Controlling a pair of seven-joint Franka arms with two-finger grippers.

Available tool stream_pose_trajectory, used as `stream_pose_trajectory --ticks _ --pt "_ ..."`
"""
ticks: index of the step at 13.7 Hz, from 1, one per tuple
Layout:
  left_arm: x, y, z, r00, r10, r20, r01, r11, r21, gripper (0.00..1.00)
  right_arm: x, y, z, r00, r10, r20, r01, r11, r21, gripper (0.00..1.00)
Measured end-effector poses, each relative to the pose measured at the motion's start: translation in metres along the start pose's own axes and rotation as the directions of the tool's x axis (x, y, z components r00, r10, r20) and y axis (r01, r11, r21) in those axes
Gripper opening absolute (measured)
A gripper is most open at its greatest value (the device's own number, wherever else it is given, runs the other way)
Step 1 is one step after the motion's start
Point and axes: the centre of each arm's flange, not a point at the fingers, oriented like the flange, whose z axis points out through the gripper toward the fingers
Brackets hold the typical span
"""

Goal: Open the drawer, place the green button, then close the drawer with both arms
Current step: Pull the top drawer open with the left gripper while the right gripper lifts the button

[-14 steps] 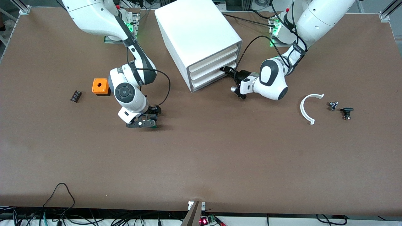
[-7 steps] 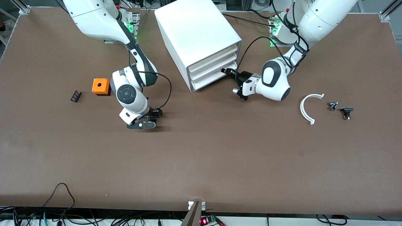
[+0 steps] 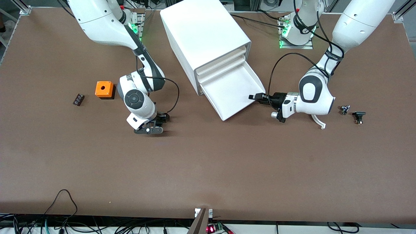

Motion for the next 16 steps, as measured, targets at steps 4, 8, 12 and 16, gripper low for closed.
stream_pose_trajectory --ticks 4,8,12,16 --pt "0.012 0.000 -0.052 0.992 -0.002 -0.127 0.008 0.999 0.042 0.50 -0.003 -0.009 -0.001 1.000 -0.013 -0.005 0.013 1.000 0.001 0.65" --pt "0.008 0.014 -0.121 0.969 0.018 -0.248 0.000 0.998 0.070 0.91 -0.001 -0.011 -0.004 1.000 -0.017 -0.014 0.017 1.000 0.005 0.44" --pt "0.005 0.077 -0.190 0.933 0.231 -0.275 -0.150 0.946 0.288 1.00 0.009 -0.013 -0.017 0.999 -0.019 -0.049 0.020 1.000 0.017 0.42" --pt "-0.018 0.158 -0.302 0.889 0.451 -0.086 -0.304 0.718 0.626 1.00 0.022 -0.015 -0.046 0.995 -0.018 -0.098 0.022 0.999 0.033 0.42"
